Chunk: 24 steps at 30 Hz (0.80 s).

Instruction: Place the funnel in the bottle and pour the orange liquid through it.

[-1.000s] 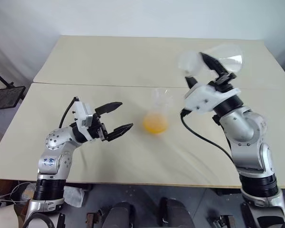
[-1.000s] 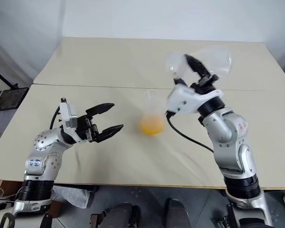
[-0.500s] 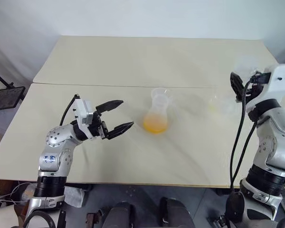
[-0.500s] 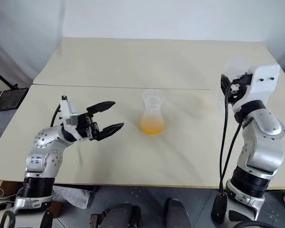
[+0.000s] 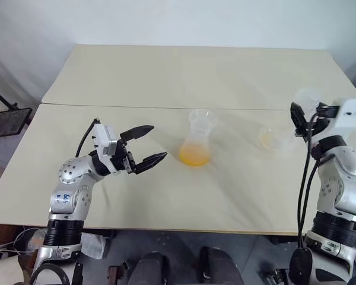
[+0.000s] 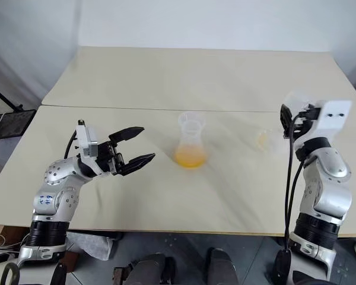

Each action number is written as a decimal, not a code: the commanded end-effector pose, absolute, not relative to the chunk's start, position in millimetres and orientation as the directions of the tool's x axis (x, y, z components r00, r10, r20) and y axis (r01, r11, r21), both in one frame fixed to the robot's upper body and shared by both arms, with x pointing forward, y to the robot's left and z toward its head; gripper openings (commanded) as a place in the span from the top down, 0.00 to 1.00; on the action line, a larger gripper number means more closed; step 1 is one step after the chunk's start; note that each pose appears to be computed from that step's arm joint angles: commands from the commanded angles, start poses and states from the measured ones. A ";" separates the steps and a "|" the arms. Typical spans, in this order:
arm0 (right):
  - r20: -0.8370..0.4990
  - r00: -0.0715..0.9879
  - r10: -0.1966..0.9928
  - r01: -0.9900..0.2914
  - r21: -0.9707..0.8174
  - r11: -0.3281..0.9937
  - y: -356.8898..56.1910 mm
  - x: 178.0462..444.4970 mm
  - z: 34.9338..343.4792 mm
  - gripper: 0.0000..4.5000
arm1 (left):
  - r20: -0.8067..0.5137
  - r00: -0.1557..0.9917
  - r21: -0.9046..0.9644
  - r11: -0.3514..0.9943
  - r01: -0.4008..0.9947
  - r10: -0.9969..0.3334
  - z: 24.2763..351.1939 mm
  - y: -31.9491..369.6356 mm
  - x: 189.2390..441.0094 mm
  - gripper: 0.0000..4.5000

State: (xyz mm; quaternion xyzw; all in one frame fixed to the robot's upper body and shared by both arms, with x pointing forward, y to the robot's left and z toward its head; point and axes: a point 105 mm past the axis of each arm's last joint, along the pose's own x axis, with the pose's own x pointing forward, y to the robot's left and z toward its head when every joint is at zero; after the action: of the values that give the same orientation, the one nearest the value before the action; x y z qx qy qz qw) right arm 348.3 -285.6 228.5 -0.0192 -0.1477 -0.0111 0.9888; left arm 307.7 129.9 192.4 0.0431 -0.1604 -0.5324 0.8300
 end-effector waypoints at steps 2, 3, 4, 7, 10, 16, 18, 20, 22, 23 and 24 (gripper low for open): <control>0.353 0.936 -0.008 0.030 -0.055 0.998 -295.1 329.9 249.2 0.00 | 0.227 0.380 0.274 0.433 0.859 -0.897 200.4 135.3 303.3 0.00; 0.355 0.935 -0.005 0.024 -0.050 0.998 -296.0 327.2 250.2 0.00 | 0.226 0.382 0.273 0.435 0.858 -0.896 200.6 136.5 303.3 0.00; 0.360 0.933 0.016 0.003 -0.052 0.999 -295.8 323.3 251.0 0.00 | 0.221 0.384 0.271 0.435 0.859 -0.896 200.1 137.5 303.2 0.00; 0.362 0.923 0.129 -0.098 -0.104 0.990 -292.0 305.5 252.6 0.00 | 0.199 0.386 0.267 0.429 0.863 -0.901 197.5 140.4 302.5 0.00; 0.331 0.918 0.217 -0.172 -0.159 0.972 -293.6 286.7 248.8 0.00 | 0.172 0.383 0.257 0.417 0.872 -0.908 193.9 145.1 301.1 0.00; 0.293 0.916 0.275 -0.242 -0.145 0.959 -297.4 267.3 236.6 0.00 | 0.147 0.397 0.250 0.422 0.871 -0.906 189.5 153.6 300.5 0.00; 0.290 0.927 0.239 -0.215 -0.113 0.970 -302.6 266.6 231.9 0.00 | 0.149 0.397 0.245 0.423 0.872 -0.906 188.8 153.4 300.8 0.00; 0.286 0.936 0.204 -0.184 -0.095 0.978 -306.8 267.6 227.2 0.00 | 0.152 0.394 0.241 0.420 0.875 -0.907 188.1 151.6 301.2 0.00; 0.303 0.937 0.175 -0.162 -0.068 0.984 -309.6 268.6 227.3 0.00 | 0.156 0.389 0.240 0.417 0.877 -0.908 188.7 149.4 301.3 0.00; 0.308 0.938 0.158 -0.146 -0.062 0.987 -312.1 269.0 227.2 0.00 | 0.157 0.387 0.240 0.415 0.877 -0.909 189.1 148.6 301.1 0.00; 0.310 0.939 0.147 -0.135 -0.059 0.989 -313.8 269.2 227.0 0.00 | 0.158 0.385 0.240 0.414 0.878 -0.909 189.4 148.1 301.0 0.00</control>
State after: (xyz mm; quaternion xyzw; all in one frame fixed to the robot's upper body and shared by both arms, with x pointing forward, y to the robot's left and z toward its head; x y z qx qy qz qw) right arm 274.9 -308.4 212.3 -0.0108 -0.1247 0.0889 0.9881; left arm 303.1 149.3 181.9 0.0586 -0.1176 -0.5349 0.8347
